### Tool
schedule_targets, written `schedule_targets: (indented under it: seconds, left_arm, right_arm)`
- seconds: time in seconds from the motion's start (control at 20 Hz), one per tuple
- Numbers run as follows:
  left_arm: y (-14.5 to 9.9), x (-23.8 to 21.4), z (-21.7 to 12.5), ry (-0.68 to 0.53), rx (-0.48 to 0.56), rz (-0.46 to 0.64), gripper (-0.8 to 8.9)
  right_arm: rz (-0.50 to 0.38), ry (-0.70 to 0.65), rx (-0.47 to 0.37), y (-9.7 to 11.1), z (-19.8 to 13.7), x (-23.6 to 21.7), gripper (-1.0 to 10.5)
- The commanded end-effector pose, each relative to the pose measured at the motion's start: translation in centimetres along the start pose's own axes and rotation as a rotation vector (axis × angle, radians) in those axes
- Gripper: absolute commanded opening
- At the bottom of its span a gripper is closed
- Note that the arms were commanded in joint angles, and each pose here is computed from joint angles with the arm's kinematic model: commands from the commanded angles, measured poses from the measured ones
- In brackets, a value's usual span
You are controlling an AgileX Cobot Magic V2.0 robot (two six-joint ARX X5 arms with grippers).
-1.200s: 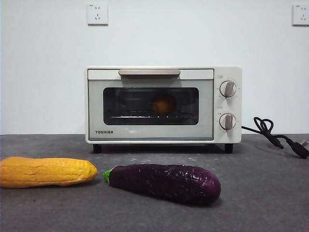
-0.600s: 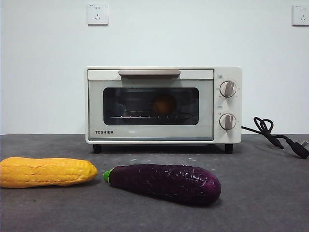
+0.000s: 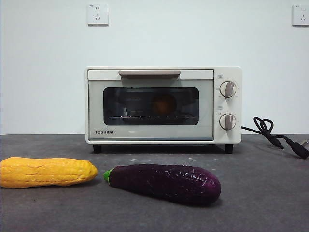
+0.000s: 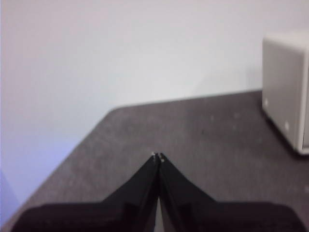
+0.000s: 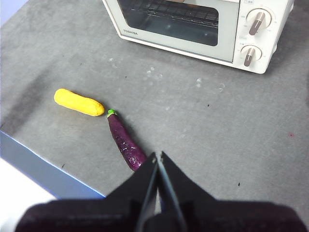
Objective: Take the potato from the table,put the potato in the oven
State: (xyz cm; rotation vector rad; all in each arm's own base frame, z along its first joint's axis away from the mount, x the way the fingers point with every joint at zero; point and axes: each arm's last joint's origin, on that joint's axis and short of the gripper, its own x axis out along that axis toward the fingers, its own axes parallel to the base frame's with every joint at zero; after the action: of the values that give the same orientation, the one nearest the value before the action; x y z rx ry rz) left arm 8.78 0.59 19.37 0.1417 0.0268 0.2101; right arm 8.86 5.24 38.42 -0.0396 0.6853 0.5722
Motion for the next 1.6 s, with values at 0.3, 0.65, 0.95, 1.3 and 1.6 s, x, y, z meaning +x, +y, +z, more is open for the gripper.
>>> schedule_targets:
  seconds: [0.3,0.65,0.95,1.3,1.6]
  left_arm:
    - [-1.0,0.8,-4.5,0.156,-0.113,-0.092,-0.04]
    - [-1.5,0.7,-4.5,0.149,-0.131,-0.269,-0.04]
    - [-1.5,0.7,-4.5,0.149,-0.131,-0.27,-0.04]
    - [-1.5,0.7,-4.5,0.149,-0.131,-0.27,-0.04]
    - [-1.5,0.7,-4.5,0.149,-0.131,-0.271,-0.04]
  right_arm:
    - [-0.001,-0.006,0.004,0.0,0.0,0.0,0.0]
    - [-0.001,-0.007,0.003,0.0,0.0,0.0,0.0]
    - [-0.001,-0.007,0.003,0.0,0.0,0.0,0.0]
    - [-0.015,-0.024,-0.054,-0.1,0.0,-0.2,0.0]
    - [-0.16,-0.415,-0.06,-2.2,-1.8,-1.6,0.0]
